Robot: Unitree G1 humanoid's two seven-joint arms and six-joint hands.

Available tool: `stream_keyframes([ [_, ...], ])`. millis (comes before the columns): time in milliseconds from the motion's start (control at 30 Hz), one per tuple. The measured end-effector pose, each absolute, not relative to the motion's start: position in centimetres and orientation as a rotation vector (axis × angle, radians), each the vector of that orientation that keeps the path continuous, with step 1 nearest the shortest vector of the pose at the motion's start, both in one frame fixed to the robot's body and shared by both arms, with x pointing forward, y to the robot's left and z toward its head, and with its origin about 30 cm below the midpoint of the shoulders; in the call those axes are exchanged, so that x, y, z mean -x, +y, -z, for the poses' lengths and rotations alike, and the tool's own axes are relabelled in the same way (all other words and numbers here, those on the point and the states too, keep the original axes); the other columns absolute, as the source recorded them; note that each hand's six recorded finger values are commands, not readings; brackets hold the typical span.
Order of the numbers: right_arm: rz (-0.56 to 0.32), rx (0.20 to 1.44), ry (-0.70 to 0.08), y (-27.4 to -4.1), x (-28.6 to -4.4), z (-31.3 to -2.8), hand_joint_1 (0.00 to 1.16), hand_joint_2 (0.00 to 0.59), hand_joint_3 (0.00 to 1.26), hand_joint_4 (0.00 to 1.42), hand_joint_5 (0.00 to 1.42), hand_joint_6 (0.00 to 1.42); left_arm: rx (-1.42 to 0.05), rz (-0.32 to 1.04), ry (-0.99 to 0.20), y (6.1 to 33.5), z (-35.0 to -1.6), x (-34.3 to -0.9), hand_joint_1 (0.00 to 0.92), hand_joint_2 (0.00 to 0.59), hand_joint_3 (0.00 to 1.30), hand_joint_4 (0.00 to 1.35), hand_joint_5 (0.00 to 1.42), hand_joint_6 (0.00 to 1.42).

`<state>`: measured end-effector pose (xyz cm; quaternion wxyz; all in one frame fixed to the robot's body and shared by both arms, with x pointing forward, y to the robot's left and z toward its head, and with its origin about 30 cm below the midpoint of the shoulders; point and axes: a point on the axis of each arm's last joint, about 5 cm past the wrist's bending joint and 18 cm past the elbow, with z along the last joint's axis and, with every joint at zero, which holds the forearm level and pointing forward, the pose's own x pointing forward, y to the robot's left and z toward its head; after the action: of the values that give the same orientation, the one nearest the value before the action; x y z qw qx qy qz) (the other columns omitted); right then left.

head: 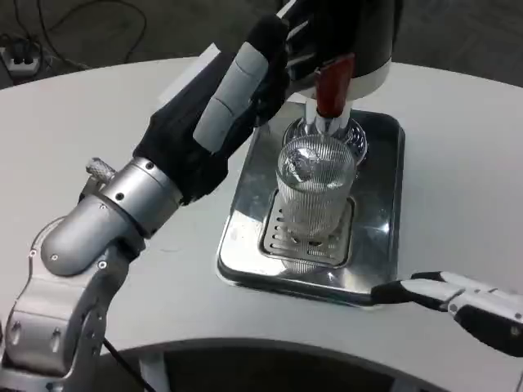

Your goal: Grasp the cup under the faucet to collect the drink, then remove the cup.

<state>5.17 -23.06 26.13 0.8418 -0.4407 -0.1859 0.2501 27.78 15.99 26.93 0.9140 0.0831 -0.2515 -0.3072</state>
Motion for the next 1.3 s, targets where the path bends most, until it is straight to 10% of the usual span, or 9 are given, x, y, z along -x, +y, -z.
stream_keyframes([
  [1300, -0.536, 0.919, -0.428, -22.8, -5.8, -26.1, 0.53, 0.425, 0.17, 0.14, 0.08, 0.07, -0.805, 0.749, -0.609, 16.5, -30.2, -29.4, 0.000, 0.094, 0.01, 0.04, 0.13, 0.08],
])
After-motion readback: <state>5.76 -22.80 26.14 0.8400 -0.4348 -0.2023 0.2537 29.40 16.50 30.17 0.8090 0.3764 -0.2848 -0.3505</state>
